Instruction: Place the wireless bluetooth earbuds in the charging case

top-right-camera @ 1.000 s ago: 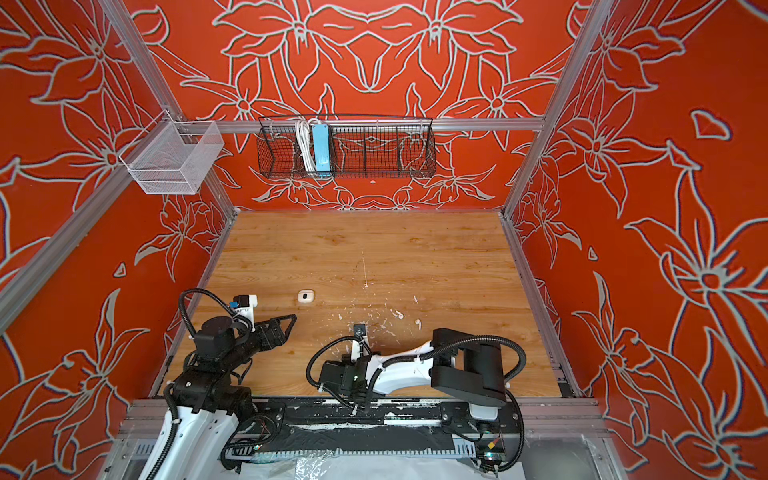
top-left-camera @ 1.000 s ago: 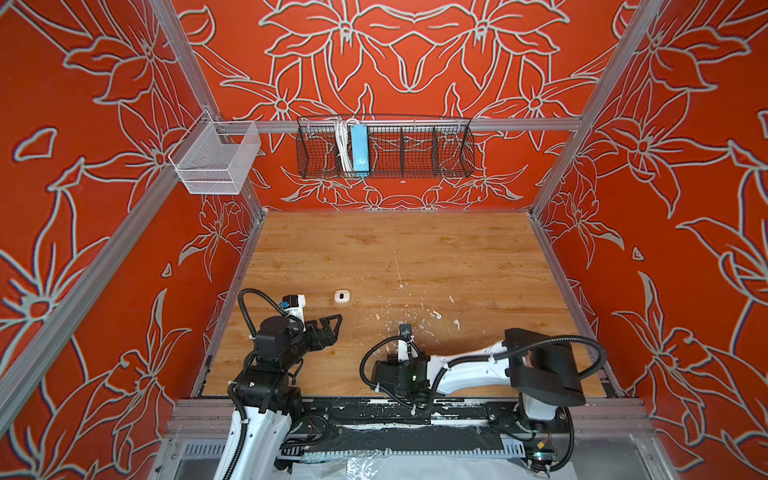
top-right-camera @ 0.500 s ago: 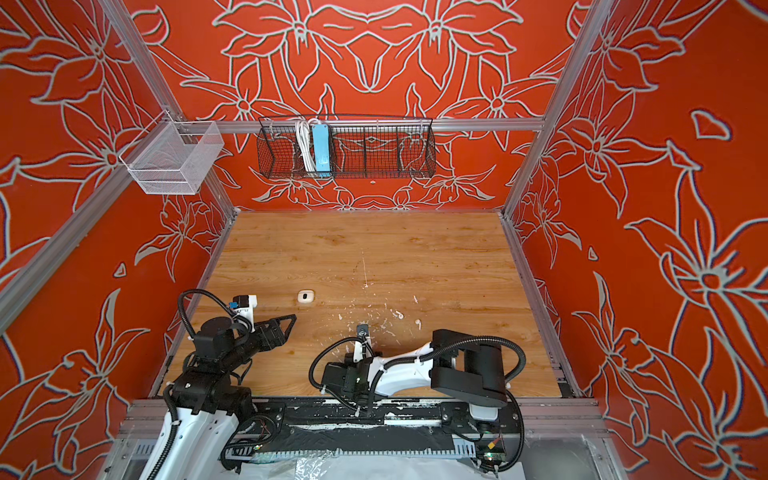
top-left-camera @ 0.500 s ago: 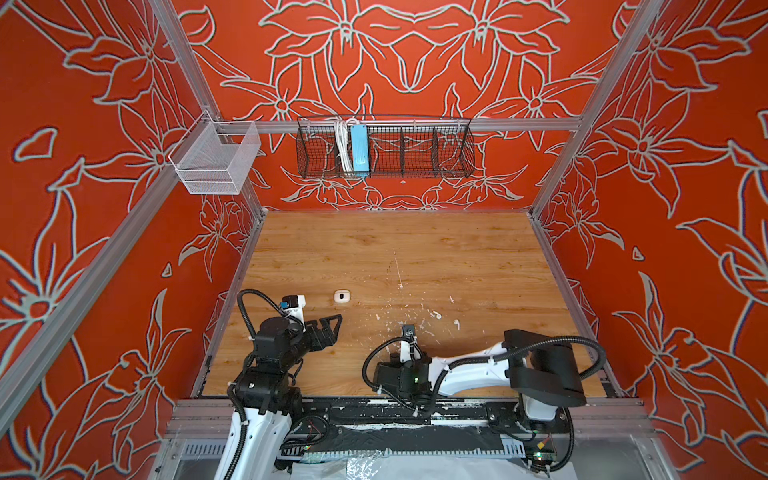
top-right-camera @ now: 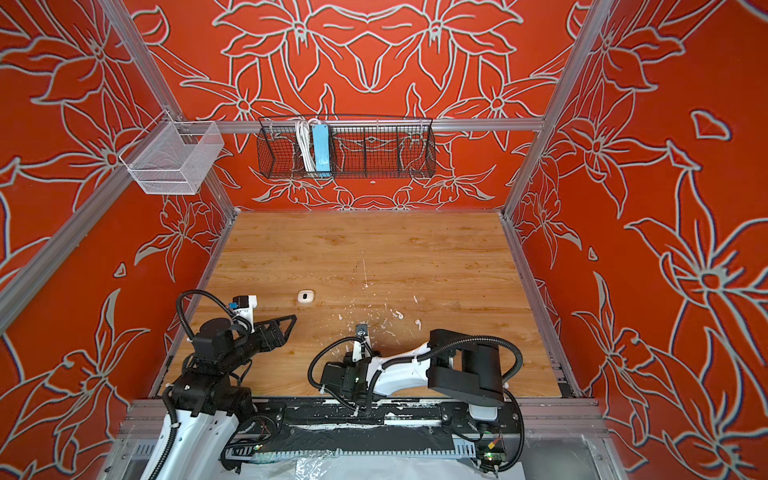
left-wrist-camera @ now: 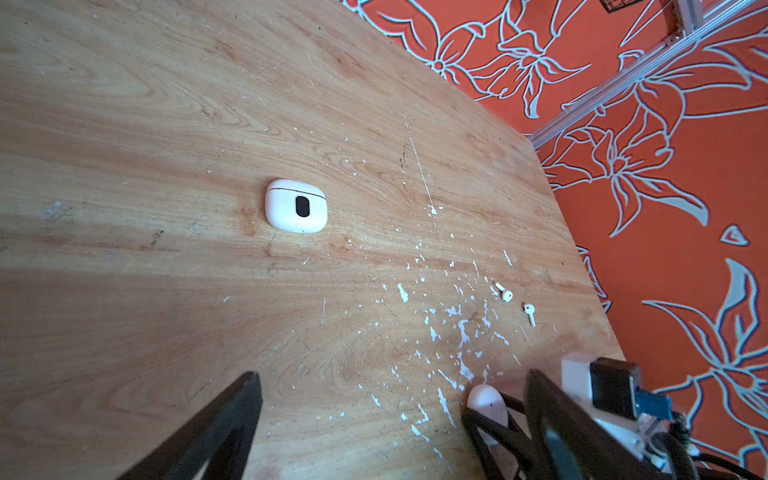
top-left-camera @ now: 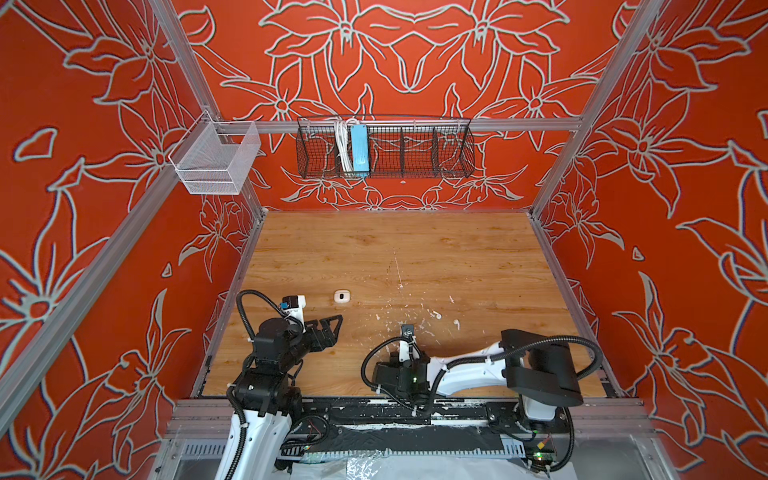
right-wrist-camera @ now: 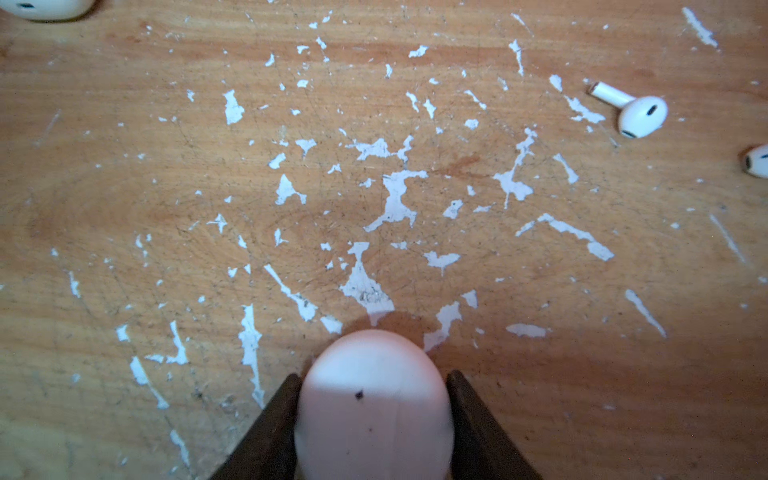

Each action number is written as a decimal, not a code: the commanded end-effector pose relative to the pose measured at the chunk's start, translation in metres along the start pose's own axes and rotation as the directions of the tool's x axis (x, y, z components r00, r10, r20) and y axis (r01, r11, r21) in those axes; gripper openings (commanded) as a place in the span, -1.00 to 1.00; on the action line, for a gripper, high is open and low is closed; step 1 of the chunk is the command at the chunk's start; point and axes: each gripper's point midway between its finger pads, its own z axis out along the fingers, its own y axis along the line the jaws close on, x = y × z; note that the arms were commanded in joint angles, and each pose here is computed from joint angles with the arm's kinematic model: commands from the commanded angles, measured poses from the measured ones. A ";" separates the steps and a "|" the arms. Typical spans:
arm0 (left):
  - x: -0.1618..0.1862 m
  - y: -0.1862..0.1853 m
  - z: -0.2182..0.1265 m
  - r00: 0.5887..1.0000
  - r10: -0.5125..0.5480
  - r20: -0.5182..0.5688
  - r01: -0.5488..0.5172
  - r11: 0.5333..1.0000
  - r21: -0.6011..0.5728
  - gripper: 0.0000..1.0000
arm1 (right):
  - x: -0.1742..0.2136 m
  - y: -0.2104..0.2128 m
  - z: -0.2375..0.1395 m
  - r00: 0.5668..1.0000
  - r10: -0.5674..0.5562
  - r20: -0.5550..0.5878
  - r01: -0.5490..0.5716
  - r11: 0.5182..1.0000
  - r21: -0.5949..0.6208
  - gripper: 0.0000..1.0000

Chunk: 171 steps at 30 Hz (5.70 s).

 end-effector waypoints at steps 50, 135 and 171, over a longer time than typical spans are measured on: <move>0.034 -0.214 -0.025 0.889 0.395 -0.233 -0.118 0.689 0.715 0.13 | -0.131 0.013 -0.195 0.360 -0.344 0.867 0.848 0.507 -0.152 -0.52; 0.035 -0.160 0.048 0.566 0.729 0.385 -0.816 0.433 0.382 -1.00 | -0.174 -0.035 -0.195 0.616 -0.157 0.772 0.627 0.691 -0.360 0.96; 0.073 -0.197 -0.018 0.479 0.647 0.593 -0.812 0.069 0.580 -1.00 | -0.144 0.005 -0.184 0.592 -0.252 0.765 0.770 0.457 -0.445 0.51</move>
